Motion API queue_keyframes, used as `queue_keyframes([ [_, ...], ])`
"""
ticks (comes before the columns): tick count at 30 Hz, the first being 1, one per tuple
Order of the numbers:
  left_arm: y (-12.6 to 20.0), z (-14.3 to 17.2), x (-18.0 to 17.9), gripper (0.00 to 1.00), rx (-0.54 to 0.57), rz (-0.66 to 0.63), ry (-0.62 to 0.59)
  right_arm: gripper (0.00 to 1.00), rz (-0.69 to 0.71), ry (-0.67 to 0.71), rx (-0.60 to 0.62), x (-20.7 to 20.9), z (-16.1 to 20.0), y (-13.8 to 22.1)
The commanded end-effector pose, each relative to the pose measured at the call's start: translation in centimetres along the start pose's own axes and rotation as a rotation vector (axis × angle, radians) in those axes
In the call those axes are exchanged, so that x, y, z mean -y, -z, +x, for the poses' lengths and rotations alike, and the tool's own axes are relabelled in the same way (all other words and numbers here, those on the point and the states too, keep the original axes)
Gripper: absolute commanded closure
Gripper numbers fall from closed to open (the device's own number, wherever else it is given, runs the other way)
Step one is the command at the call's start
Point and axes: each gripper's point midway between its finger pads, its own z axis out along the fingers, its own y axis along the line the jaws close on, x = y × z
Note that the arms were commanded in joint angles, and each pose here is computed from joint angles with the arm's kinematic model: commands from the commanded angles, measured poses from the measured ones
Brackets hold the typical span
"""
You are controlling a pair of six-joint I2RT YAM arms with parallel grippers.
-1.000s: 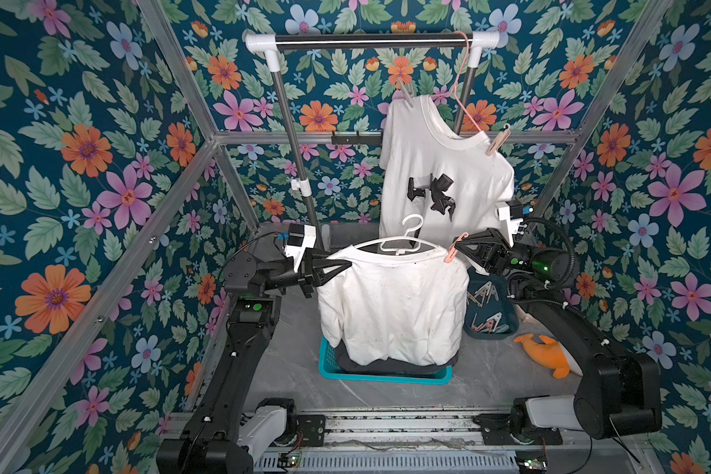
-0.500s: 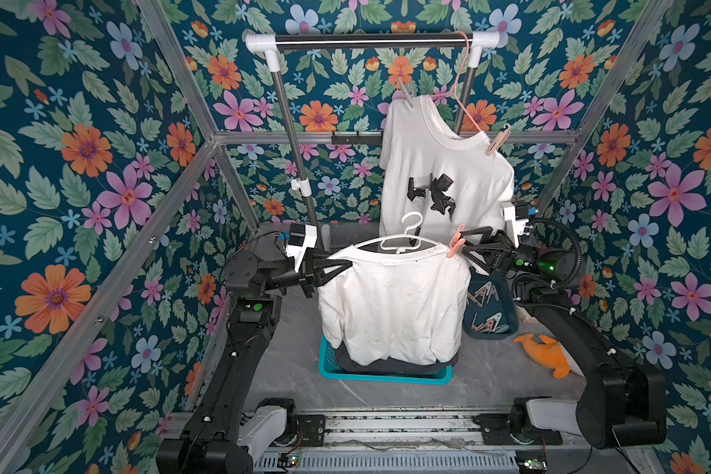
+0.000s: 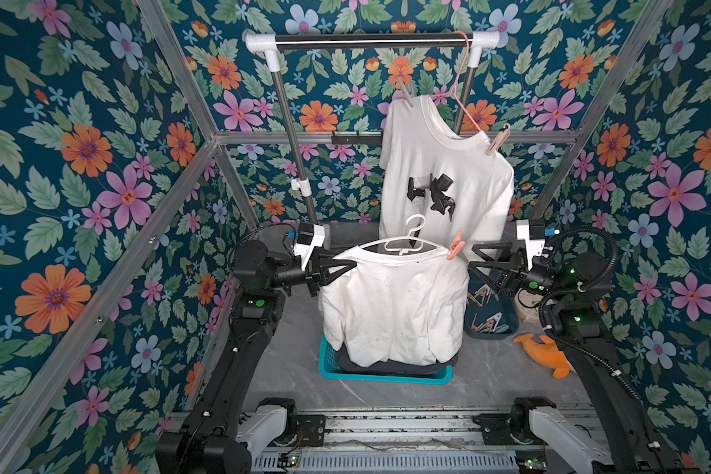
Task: Use clothespins to secure the t-shirt on both sides of the hanger
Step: Clamp the T-shirt on the hanger.
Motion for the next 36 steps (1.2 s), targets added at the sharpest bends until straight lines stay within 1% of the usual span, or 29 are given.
queue_keyframes([
  [1, 0.0, -1.0, 0.7, 1.00, 0.007, 0.030, -0.041, 0.27, -0.037, 0.020, -0.038, 0.0, 1.2, -0.1],
  [6, -0.1, -1.5, 1.1, 1.00, -0.001, 0.057, -0.035, 0.27, -0.049, 0.011, -0.060, 0.8, 2.1, -0.4],
  [9, -0.1, -1.6, 1.2, 1.00, -0.004, 0.062, -0.034, 0.30, -0.096, -0.004, -0.069, 0.8, 2.3, -0.7],
  [11, -0.1, -1.7, 1.2, 1.00, -0.006, 0.068, -0.031, 0.35, -0.109, -0.014, -0.075, 1.3, 2.6, -0.9],
  [13, -0.1, -1.9, 1.3, 1.00, -0.008, 0.076, -0.030, 0.37, -0.125, -0.027, -0.076, 1.5, 2.8, -1.0],
  [18, -0.2, -2.0, 1.1, 1.00, -0.010, 0.080, -0.019, 0.50, -0.152, -0.020, -0.066, 1.2, 2.8, -1.3],
  [22, -0.2, -2.0, 0.9, 1.00, -0.011, 0.080, -0.012, 0.65, -0.156, -0.019, -0.077, 1.1, 3.3, -1.6],
  [31, -0.3, -2.2, 0.7, 1.00, -0.012, 0.082, -0.004, 0.88, -0.140, -0.011, -0.074, 1.2, 3.5, -1.6],
  [36, -0.4, -2.0, 0.4, 1.00, -0.014, 0.081, 0.010, 0.89, -0.157, -0.014, -0.080, 0.8, 3.3, -1.8],
])
